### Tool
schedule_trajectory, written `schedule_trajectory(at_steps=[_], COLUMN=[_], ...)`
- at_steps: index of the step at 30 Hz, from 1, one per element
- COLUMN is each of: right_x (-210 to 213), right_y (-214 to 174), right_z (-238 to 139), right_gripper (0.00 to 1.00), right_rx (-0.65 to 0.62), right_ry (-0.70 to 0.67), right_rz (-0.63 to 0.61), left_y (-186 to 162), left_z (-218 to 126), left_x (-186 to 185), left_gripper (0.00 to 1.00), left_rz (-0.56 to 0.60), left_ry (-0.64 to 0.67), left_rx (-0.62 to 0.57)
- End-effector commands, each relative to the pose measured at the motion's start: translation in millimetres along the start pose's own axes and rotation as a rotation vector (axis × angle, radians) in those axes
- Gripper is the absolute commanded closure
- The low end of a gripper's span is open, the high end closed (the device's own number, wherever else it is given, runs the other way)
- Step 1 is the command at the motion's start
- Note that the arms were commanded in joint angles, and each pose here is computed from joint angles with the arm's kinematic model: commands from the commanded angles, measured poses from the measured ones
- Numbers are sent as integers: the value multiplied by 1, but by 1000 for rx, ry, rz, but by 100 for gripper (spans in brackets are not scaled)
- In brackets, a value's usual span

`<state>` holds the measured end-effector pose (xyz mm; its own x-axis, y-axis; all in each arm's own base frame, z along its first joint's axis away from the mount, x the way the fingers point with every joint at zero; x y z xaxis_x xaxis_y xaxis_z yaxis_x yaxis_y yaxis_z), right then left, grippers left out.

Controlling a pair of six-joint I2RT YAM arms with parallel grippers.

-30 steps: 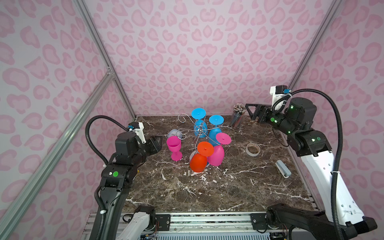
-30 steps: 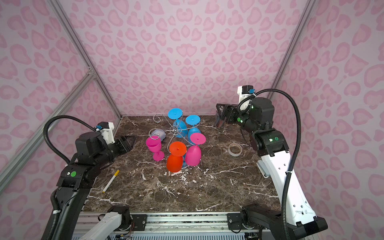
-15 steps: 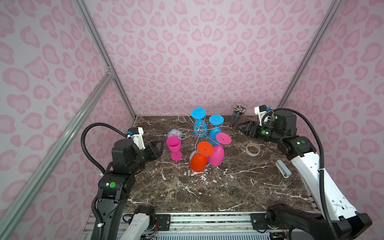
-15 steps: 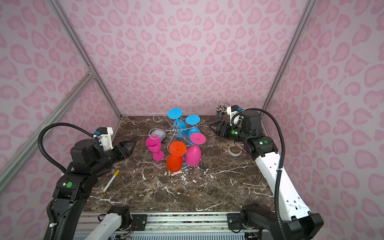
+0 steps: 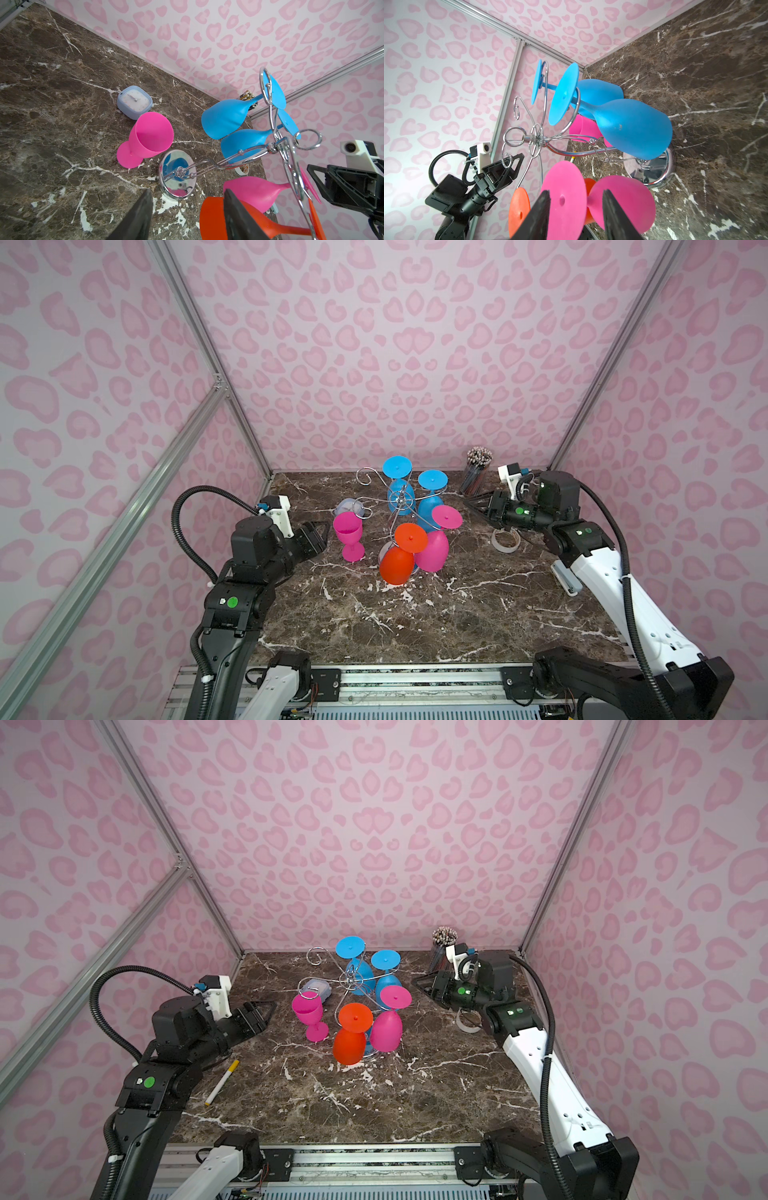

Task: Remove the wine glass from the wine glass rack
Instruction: 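Move the right gripper to the orange glass base on the rack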

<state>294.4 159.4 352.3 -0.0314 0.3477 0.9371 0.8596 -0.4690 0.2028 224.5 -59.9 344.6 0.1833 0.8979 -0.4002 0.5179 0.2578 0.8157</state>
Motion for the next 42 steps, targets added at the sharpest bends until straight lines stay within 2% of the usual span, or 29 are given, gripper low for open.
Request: schedule_trajectory(at_steps=[1, 9, 20, 26, 42], right_x=[16, 39, 35, 31, 24], right_y=[1, -13, -89, -99, -120], right_z=[-1, -14, -4, 6, 32], right_gripper=[58, 59, 60, 63, 66], right_rx=[-2, -3, 79, 77, 117], right_ry=[48, 89, 109, 172, 195], right_rz=[-30, -35, 68, 140, 175], left_y=[9, 3, 4, 1, -3], left_z=[-4, -7, -12, -7, -12], left_x=[-6, -4, -5, -4, -2], left_gripper=[43, 43, 43, 43, 43], left_rz=[8, 1, 4, -15, -7], left_ry=[-27, -22, -19, -24, -14], left_rx=[-42, -41, -48, -45, -43])
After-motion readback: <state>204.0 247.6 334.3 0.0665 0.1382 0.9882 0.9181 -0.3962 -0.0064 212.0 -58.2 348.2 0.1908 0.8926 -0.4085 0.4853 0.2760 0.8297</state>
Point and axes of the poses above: each gripper's point midway between its finger pads, its own z axis out along the fingers, its own x axis along the line the jaws close on, y = z × x, the point moved 4 cm from there along -z, back along the fingers, and after that the axes turned 15 degrees about z, right-handed, at the moved point
